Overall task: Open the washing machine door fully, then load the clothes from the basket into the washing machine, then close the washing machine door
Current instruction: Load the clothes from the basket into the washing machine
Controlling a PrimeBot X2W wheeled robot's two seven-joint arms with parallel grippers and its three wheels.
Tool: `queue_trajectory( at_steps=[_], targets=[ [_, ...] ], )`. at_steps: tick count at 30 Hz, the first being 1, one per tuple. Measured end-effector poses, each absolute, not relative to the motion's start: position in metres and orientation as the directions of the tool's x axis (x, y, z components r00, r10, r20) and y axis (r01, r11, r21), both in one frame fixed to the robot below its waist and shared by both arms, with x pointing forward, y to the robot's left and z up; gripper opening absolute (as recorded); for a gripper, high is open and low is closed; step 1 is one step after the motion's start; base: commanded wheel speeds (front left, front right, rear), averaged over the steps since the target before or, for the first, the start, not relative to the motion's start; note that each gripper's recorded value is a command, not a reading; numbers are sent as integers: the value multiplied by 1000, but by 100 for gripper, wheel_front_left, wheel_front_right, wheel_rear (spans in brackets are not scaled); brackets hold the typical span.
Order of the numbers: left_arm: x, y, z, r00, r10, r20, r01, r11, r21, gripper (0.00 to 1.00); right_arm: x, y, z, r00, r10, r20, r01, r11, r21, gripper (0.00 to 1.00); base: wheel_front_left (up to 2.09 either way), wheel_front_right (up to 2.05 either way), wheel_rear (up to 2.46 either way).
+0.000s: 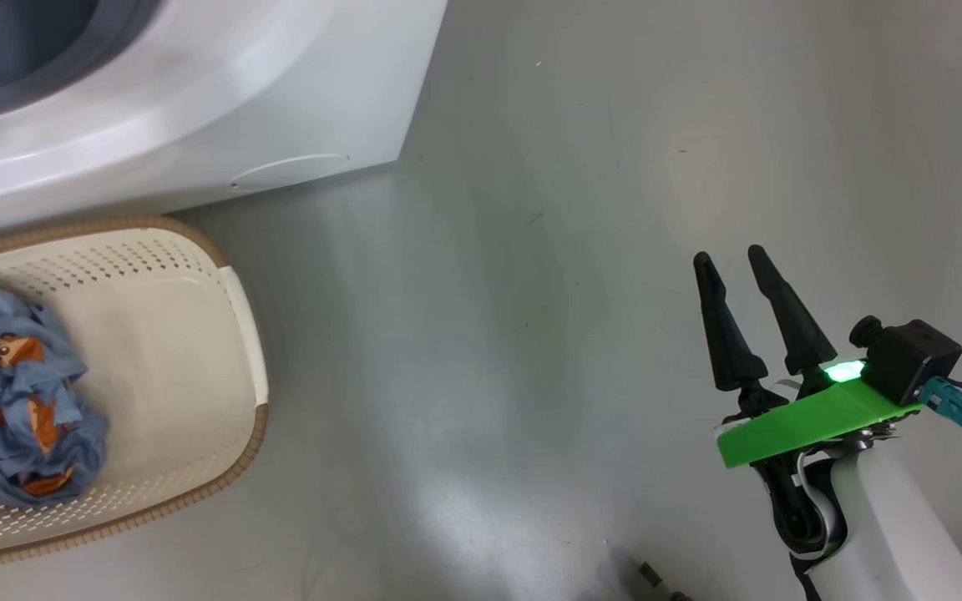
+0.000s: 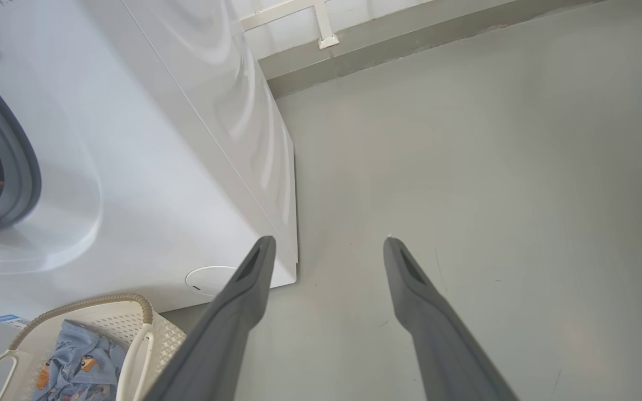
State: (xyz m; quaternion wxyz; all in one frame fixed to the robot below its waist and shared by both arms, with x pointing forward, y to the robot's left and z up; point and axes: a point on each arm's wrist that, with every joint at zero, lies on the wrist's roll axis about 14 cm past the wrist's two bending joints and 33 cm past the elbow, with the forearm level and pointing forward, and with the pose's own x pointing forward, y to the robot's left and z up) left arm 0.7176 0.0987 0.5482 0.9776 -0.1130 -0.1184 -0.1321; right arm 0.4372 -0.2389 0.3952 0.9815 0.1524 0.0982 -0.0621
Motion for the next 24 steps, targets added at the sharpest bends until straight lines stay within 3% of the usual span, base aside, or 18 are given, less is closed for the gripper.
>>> queue_trajectory(
  at_steps=[24],
  targets=[
    [680,115,475,977,-201,75,213,947,-242,100,444,-227,400,980,-52,-192,109,948,300,100,0,0,0]
  ],
)
